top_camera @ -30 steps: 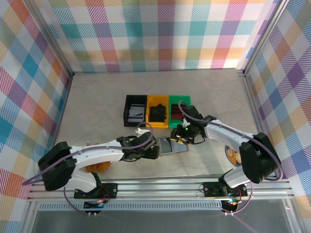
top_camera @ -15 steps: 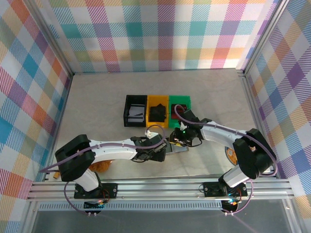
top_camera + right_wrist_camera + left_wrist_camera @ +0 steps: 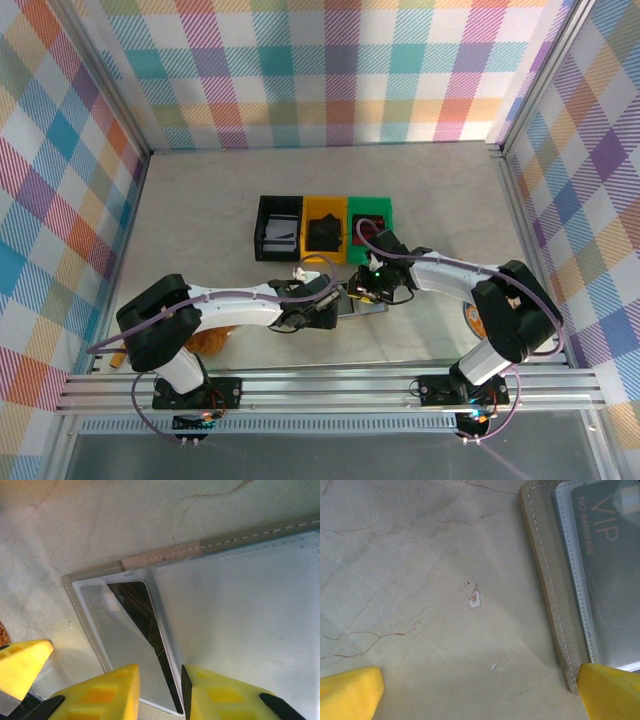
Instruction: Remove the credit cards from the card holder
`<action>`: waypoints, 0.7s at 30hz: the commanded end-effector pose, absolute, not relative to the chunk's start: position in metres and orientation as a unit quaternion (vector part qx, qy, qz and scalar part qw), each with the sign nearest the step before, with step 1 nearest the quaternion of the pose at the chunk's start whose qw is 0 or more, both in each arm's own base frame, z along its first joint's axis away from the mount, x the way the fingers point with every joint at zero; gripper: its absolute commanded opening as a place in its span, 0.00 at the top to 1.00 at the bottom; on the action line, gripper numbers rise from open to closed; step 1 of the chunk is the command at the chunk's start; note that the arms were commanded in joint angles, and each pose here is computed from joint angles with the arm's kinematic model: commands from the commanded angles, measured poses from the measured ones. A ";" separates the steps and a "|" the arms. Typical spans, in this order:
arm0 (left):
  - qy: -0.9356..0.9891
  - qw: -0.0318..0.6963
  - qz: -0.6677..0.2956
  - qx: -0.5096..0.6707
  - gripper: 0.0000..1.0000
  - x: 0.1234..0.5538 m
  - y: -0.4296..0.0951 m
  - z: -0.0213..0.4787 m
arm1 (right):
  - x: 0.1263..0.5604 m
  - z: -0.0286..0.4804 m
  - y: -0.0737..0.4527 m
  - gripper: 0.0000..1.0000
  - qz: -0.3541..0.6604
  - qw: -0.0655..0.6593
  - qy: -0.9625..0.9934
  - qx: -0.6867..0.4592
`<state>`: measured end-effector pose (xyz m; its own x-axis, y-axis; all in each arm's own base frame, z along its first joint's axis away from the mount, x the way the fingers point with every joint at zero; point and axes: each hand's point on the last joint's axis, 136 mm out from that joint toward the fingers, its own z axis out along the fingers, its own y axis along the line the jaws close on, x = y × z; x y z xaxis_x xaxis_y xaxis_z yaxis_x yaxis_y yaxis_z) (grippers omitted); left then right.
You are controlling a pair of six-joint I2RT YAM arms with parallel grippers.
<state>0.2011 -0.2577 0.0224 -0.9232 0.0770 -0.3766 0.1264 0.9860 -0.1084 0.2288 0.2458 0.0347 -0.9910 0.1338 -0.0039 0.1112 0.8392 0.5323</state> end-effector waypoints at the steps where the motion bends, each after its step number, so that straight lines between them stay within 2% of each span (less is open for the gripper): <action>1: 0.973 0.215 -0.071 0.038 0.00 0.218 -0.258 0.036 | 0.229 0.029 0.247 0.70 0.272 0.026 0.960 0.059; 6: 0.971 0.223 -0.084 0.030 0.00 0.223 -0.263 0.042 | 0.230 0.024 0.247 0.71 0.269 0.024 0.961 0.058; 21: 0.983 0.173 -0.057 0.008 0.00 0.219 -0.254 -0.010 | 0.229 0.024 0.254 0.74 0.298 0.029 0.953 0.049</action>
